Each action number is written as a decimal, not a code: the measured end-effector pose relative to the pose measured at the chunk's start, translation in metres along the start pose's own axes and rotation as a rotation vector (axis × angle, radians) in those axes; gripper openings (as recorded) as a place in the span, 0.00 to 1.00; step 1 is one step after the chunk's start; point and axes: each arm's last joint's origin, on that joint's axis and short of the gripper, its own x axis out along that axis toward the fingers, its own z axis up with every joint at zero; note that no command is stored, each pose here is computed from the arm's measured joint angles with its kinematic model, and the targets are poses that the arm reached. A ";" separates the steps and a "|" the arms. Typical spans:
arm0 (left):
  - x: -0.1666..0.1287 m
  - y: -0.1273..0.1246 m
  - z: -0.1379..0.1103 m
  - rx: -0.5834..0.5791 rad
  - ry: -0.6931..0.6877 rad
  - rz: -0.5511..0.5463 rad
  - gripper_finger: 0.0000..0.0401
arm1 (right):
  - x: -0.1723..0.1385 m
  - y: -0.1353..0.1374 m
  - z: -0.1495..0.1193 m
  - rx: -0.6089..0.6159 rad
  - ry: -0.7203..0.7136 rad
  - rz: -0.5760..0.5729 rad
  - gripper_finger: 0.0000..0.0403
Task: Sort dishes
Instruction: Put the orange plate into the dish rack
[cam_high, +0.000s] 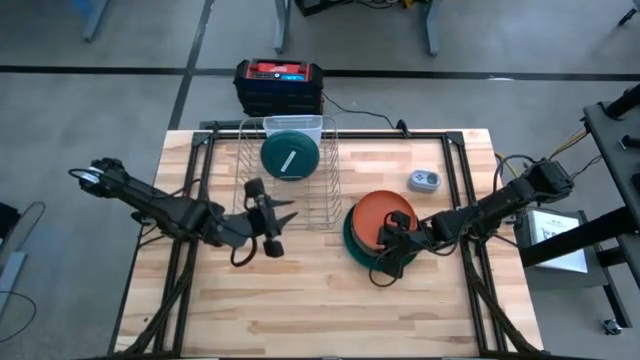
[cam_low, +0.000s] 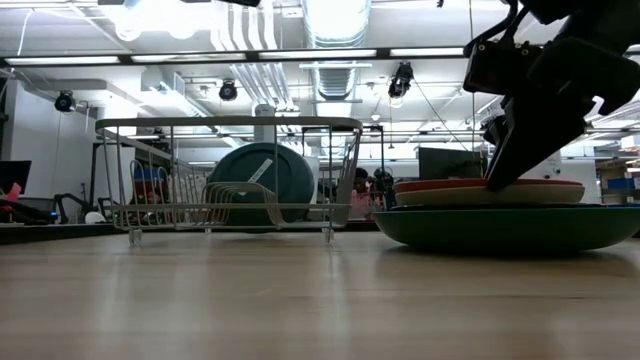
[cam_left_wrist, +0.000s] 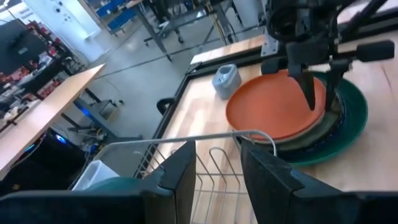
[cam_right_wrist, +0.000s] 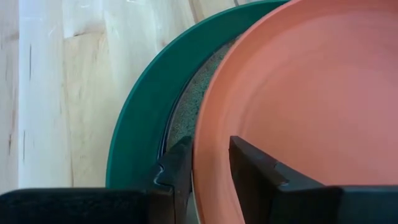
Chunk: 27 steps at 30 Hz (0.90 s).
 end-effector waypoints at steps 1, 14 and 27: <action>0.000 0.000 0.002 -0.005 -0.004 0.001 0.29 | 0.000 0.000 0.000 0.004 0.000 0.000 0.25; 0.001 -0.001 -0.001 0.034 0.004 0.001 0.29 | -0.003 0.001 0.001 0.010 0.004 0.040 0.03; 0.001 0.000 -0.001 0.046 0.007 0.018 0.29 | -0.046 -0.005 0.010 0.049 -0.115 0.150 0.00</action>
